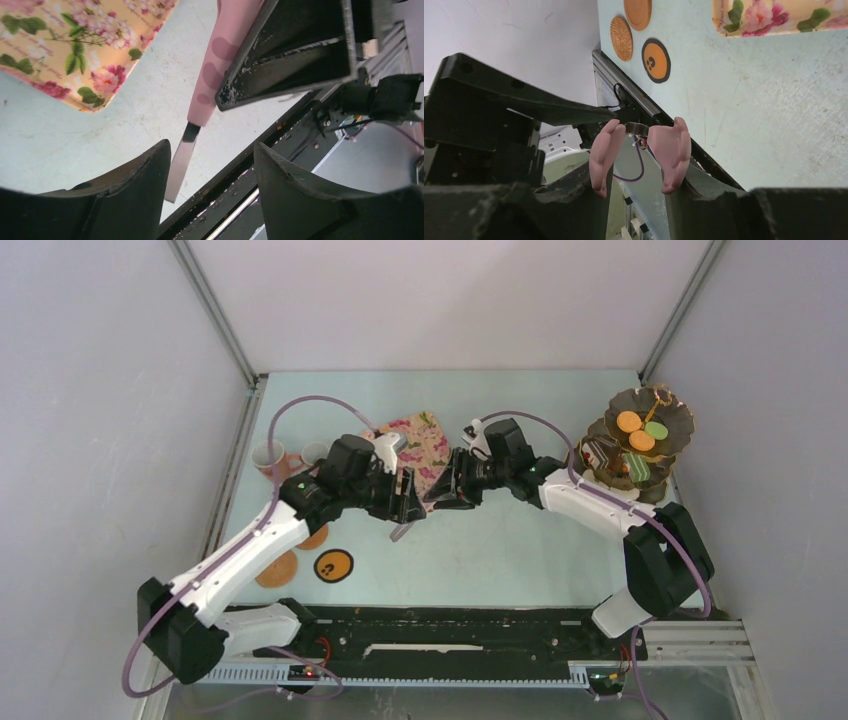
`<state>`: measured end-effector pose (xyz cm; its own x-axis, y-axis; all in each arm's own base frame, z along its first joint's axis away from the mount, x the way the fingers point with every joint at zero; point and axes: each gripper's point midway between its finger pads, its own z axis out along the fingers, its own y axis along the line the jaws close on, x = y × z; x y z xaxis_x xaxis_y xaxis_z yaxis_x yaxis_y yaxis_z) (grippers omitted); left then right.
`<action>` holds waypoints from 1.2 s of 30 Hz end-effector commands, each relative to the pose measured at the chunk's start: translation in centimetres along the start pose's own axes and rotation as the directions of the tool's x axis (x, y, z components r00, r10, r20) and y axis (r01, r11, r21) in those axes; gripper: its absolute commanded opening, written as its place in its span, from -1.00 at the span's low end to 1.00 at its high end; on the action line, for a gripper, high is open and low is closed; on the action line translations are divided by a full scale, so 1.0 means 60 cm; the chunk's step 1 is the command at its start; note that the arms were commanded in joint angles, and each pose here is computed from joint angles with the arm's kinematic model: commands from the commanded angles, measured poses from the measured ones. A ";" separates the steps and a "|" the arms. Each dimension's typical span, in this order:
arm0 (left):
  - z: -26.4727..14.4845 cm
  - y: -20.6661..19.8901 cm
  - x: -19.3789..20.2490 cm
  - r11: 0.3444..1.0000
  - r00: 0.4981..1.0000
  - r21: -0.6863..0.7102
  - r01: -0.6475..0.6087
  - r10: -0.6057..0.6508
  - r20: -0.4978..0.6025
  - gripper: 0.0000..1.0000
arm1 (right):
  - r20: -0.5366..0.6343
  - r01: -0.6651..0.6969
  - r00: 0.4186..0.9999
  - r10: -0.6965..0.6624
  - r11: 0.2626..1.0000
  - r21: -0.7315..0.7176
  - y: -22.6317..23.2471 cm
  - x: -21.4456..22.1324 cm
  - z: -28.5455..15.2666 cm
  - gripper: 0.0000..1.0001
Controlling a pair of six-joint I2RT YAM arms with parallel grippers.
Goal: Serve the afternoon tea
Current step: Pick up the clamp from the center of the board.
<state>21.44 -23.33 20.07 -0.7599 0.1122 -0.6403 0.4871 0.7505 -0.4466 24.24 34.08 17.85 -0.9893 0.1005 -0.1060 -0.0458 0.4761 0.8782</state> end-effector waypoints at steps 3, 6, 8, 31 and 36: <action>0.037 -0.019 -0.010 0.995 0.999 0.091 -0.039 0.042 -0.030 0.29 | -0.005 0.077 0.997 -0.077 0.994 -0.077 0.057 0.006 -0.024 -0.17; 0.041 -0.018 -0.012 0.995 0.999 0.088 -0.037 0.039 -0.029 0.11 | -0.006 0.075 0.997 -0.076 0.994 -0.084 0.063 0.009 -0.024 -0.17; 0.044 -0.016 -0.014 0.996 0.999 0.078 -0.032 0.034 -0.027 -0.01 | -0.014 0.074 0.997 -0.076 0.993 -0.091 0.067 0.013 -0.023 -0.17; 0.017 0.018 -0.068 0.863 0.850 0.055 0.502 -0.505 0.151 -1.00 | 0.203 0.176 0.960 -0.195 0.979 0.107 0.023 -0.004 -0.113 1.00; -0.005 0.043 -0.086 0.730 0.694 0.083 0.678 -0.674 0.253 -1.00 | 0.198 0.260 0.942 -0.270 0.963 0.074 0.035 0.032 -0.108 0.99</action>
<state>25.06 -22.35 19.50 -0.8362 -0.3761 -0.3992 0.0220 0.7043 -0.7096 22.45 28.85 22.01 -0.9260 0.1705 -0.3369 -0.1901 0.5604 0.8061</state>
